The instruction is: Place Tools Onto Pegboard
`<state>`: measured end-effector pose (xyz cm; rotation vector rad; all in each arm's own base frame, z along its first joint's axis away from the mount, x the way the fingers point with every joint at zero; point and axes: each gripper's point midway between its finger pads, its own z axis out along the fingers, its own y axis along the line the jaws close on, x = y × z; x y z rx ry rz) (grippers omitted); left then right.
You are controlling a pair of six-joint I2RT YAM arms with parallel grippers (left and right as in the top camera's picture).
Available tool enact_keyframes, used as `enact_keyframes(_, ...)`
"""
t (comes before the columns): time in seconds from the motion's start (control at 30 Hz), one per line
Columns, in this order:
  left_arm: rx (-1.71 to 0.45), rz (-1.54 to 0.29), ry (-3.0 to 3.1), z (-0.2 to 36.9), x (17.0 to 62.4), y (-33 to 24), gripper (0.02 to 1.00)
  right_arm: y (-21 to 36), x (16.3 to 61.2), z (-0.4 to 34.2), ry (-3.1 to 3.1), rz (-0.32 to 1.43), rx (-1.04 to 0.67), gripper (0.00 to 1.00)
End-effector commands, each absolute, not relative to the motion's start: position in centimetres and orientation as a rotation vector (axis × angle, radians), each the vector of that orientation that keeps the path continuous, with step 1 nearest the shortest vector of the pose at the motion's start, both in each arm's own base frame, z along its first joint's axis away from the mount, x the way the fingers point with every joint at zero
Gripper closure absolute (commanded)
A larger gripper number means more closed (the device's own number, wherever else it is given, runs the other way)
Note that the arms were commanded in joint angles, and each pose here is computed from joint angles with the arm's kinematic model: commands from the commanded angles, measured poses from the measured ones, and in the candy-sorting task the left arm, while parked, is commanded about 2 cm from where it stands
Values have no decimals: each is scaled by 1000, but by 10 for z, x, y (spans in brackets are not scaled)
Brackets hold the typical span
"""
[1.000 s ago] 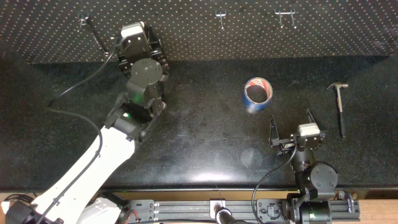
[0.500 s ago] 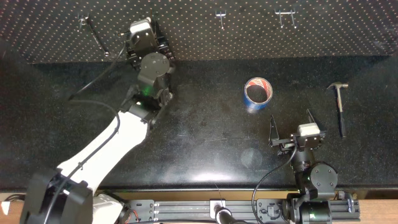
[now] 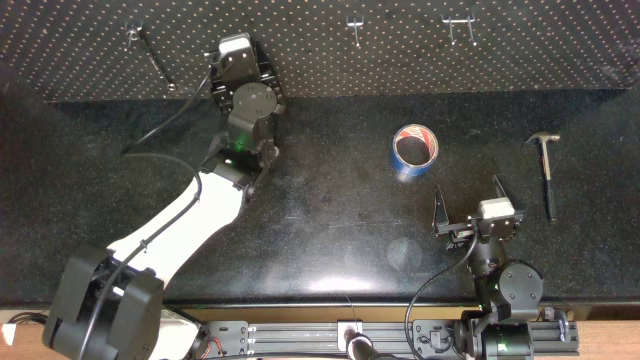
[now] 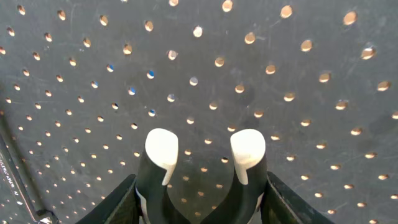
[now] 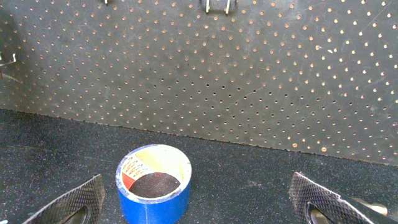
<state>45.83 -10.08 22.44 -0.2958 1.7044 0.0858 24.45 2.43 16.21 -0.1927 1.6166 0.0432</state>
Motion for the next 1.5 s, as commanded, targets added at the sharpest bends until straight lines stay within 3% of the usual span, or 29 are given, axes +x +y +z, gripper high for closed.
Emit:
enact_keyframes(0.03,-276,94,1727,213,458,-96,989,26,244,161,1615,55,-192,25)
enact_keyframes(0.3,-243,66,1758,201,461,-103,978,26,244,161,1615,55,-192,25)
enact_keyframes(0.33,-242,65,1758,202,461,-103,858,26,244,161,1616,55,-192,25)
enact_keyframes(0.37,-241,64,1758,201,461,-103,586,26,244,161,1615,55,-192,25)
enact_keyframes(0.4,-241,64,1758,201,461,-103,470,26,244,161,1615,55,-192,25)
enact_keyframes(0.53,-241,64,1758,201,461,-103,187,26,244,161,1615,55,-192,25)
enact_keyframes(0.6,-241,63,1758,202,461,-103,115,26,244,161,1616,55,-192,25)
enact_keyframes(0.73,-244,58,1750,206,461,-103,51,26,244,161,1616,55,-192,25)
enact_keyframes(0.87,-236,58,1759,232,441,-96,34,26,244,161,1615,55,-192,25)
enact_keyframes(0.97,-130,-40,1830,257,392,-96,31,26,244,161,1615,55,-192,25)
enact_keyframes(1.13,35,-385,1678,239,293,-78,25,26,244,161,1615,55,-192,25)
enact_keyframes(1.3,-96,-247,1484,240,253,-14,23,26,244,161,1615,55,-192,25)
enact_keyframes(1.5,-250,-106,1539,178,246,18,23,26,244,161,1616,55,-192,27)
